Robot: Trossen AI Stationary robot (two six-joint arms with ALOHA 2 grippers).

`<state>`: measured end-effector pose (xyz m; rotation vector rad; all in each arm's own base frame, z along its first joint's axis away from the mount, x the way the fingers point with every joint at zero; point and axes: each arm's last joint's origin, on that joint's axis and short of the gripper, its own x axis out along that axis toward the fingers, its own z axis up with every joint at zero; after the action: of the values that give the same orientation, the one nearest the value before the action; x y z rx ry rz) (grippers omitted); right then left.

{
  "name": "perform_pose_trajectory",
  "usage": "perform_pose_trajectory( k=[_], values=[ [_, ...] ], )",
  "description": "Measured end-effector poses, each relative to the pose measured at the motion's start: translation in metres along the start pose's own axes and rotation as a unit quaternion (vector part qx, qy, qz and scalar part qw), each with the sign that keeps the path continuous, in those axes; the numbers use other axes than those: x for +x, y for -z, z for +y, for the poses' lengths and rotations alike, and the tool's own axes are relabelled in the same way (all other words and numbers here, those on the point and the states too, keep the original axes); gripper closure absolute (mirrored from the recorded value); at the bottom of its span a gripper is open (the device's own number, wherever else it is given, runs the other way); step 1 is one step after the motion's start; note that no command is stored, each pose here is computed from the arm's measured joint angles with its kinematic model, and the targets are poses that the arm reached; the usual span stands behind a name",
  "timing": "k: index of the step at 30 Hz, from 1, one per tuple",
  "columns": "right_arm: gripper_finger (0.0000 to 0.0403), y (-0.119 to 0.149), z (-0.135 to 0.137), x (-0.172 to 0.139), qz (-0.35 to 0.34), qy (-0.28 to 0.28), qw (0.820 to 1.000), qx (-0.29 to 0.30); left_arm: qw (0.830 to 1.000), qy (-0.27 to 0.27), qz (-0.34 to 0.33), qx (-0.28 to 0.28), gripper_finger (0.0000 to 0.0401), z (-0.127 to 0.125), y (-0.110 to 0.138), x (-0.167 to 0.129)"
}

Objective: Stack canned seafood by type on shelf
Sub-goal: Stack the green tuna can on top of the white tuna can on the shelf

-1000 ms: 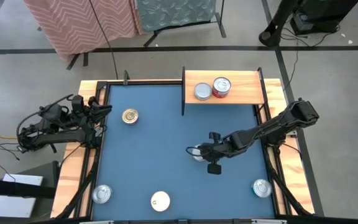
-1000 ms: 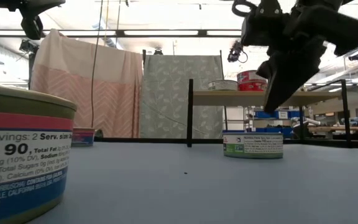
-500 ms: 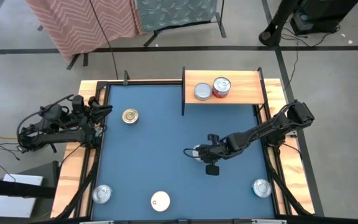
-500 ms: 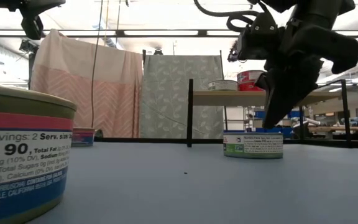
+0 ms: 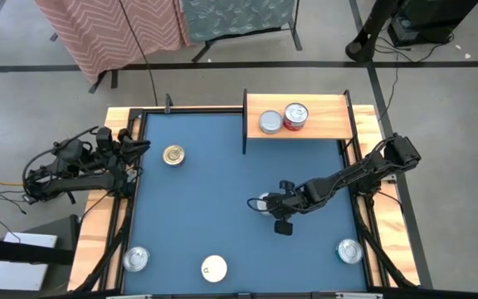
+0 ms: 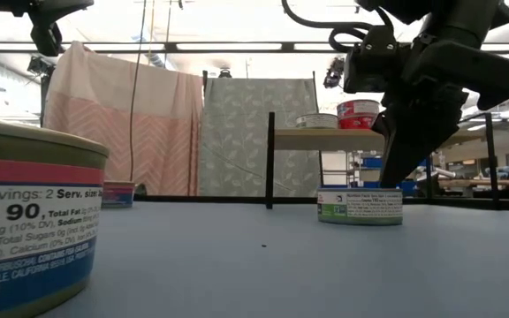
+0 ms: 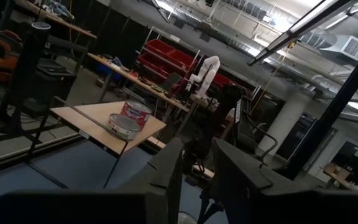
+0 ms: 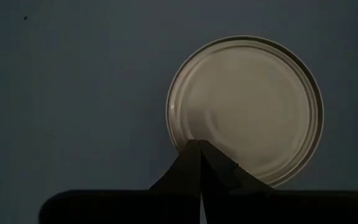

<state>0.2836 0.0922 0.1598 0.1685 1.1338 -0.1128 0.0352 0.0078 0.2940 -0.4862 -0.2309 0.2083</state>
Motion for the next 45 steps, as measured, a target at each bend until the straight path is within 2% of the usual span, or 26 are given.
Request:
perform_pose_trajectory(
  k=[9,23,31,33,35,39,45],
  values=[
    [0.0398,0.019,0.009,0.003,0.010,0.008,1.000,0.018,1.000,0.000,0.000,0.000,0.0306,0.000,0.000,0.000],
    [0.0398,0.032,0.013,0.001,0.026,0.057,0.998,0.017,1.000,0.000,0.000,0.000,0.0306,0.000,0.000,0.000],
    [0.0398,0.037,0.018,-0.001,0.027,0.063,0.997,0.022,1.000,0.000,0.000,-0.001,0.0306,0.000,0.000,0.000],
    [0.0398,0.041,0.020,-0.002,0.044,0.059,0.997,0.016,1.000,0.000,0.000,-0.001,0.0306,0.000,0.000,0.000],
    [0.0398,0.054,0.019,0.001,0.091,0.065,0.994,0.003,1.000,0.000,0.000,-0.002,0.0306,0.000,0.000,0.000],
    [0.0398,0.061,0.020,-0.001,0.103,0.091,0.990,0.003,1.000,0.000,-0.001,-0.002,0.0306,0.000,0.000,0.000],
    [0.0398,0.058,0.024,-0.001,0.083,0.082,0.993,0.010,1.000,-0.004,-0.003,-0.001,0.0306,0.000,0.000,0.000]
  ],
)
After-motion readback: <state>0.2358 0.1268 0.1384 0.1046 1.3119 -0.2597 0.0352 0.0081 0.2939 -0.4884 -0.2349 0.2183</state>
